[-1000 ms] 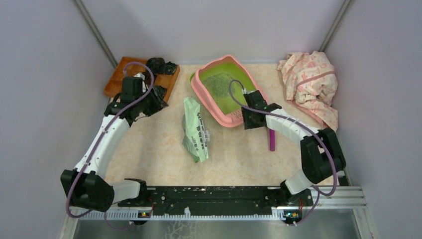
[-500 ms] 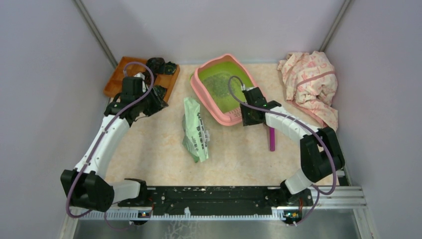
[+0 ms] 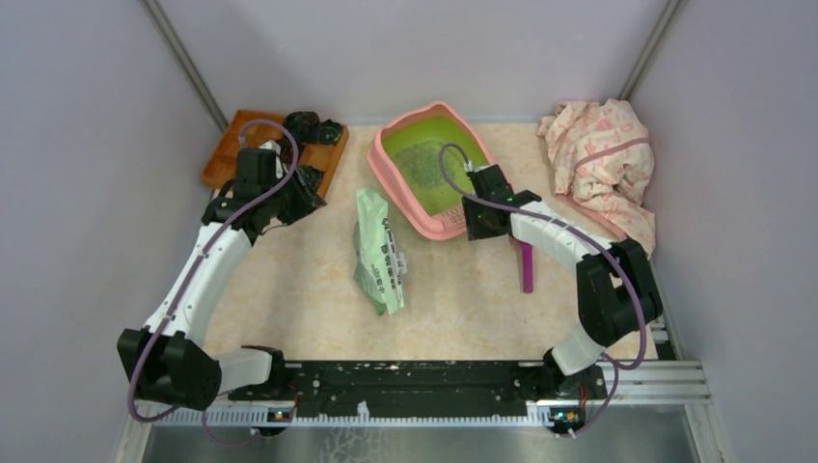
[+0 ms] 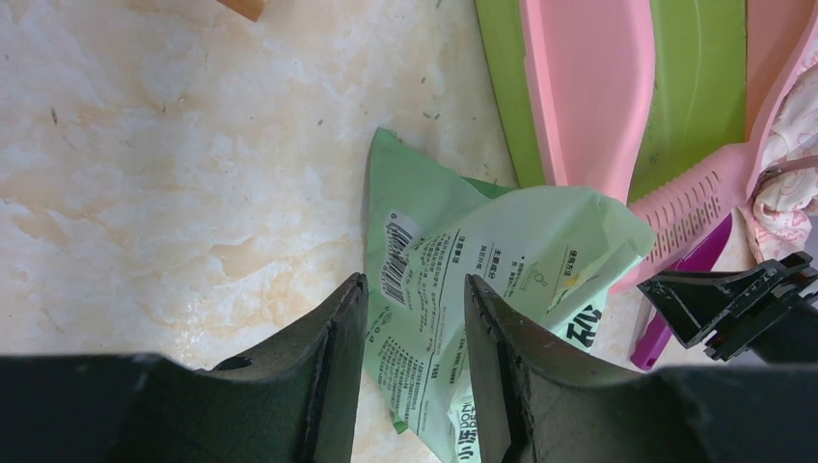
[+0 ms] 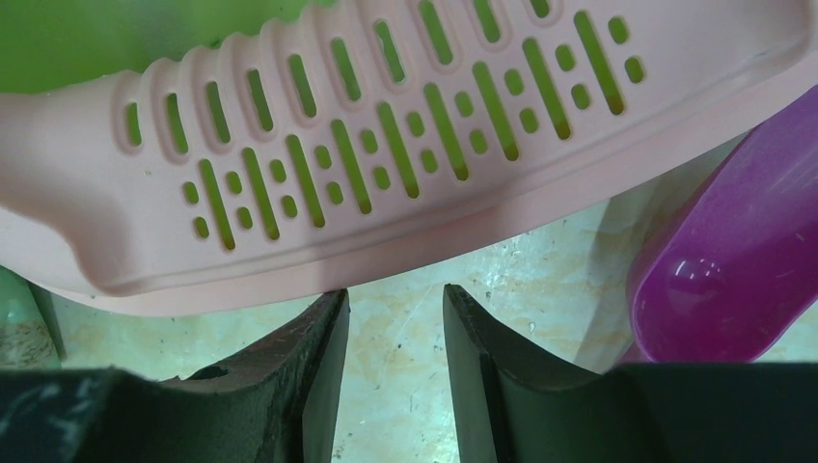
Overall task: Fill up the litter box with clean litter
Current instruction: Move the litter box to the center of the board.
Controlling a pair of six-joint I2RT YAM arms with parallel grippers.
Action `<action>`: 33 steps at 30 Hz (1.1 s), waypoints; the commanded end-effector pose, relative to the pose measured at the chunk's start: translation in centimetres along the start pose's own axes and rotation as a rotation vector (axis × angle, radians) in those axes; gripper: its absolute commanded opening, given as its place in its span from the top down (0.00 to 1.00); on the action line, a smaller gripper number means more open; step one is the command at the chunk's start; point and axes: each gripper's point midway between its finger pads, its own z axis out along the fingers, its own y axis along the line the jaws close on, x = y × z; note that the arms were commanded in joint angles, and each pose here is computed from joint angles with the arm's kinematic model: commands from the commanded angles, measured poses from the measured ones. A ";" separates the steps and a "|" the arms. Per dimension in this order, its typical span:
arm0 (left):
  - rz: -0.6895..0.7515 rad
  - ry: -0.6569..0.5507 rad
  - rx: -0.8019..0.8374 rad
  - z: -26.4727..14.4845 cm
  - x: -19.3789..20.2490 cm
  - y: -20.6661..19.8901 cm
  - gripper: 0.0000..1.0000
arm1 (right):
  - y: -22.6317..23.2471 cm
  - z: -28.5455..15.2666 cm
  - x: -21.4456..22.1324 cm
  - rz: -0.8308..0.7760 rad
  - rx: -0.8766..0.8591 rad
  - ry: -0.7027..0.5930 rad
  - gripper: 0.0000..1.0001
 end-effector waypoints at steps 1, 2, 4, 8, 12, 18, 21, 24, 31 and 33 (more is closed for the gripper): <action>0.010 -0.059 0.031 -1.1 -1.9 -1.1 0.52 | 0.7 -0.7 -4.0 0.003 -0.031 -0.107 0.59; 0.009 -0.057 0.030 -1.1 -1.8 -1.1 0.53 | 0.7 -0.6 -4.0 0.002 -0.032 -0.108 0.58; 0.009 -0.059 0.029 -1.1 -1.8 -1.1 0.53 | 0.7 -0.7 -4.0 0.002 -0.034 -0.110 0.58; 0.008 -0.053 0.029 -0.9 -1.7 -1.0 0.53 | 0.9 -0.6 -4.2 0.000 -0.044 -0.113 0.57; 0.006 -0.051 0.028 -0.7 -1.6 -1.0 0.52 | 1.1 -0.5 -4.4 -0.003 -0.050 -0.110 0.57; 0.004 -0.049 0.026 -0.6 -1.6 -0.9 0.52 | 1.3 -0.2 -4.5 -0.007 -0.058 -0.106 0.56; 0.005 -0.047 0.027 -0.5 -1.5 -0.9 0.52 | 1.6 -0.2 -4.7 -0.008 -0.070 -0.108 0.55; 0.003 -0.045 0.027 -0.3 -1.5 -0.9 0.52 | 1.9 -0.1 -5.0 -0.015 -0.076 -0.110 0.55; 0.002 -0.041 0.022 -0.1 -1.4 -0.7 0.53 | 3.6 0.7 -5.5 -0.038 -0.110 -0.105 0.54; 0.001 -0.044 0.022 -0.2 -1.4 -0.7 0.53 | 4.1 1.3 -5.5 -0.044 -0.116 -0.094 0.54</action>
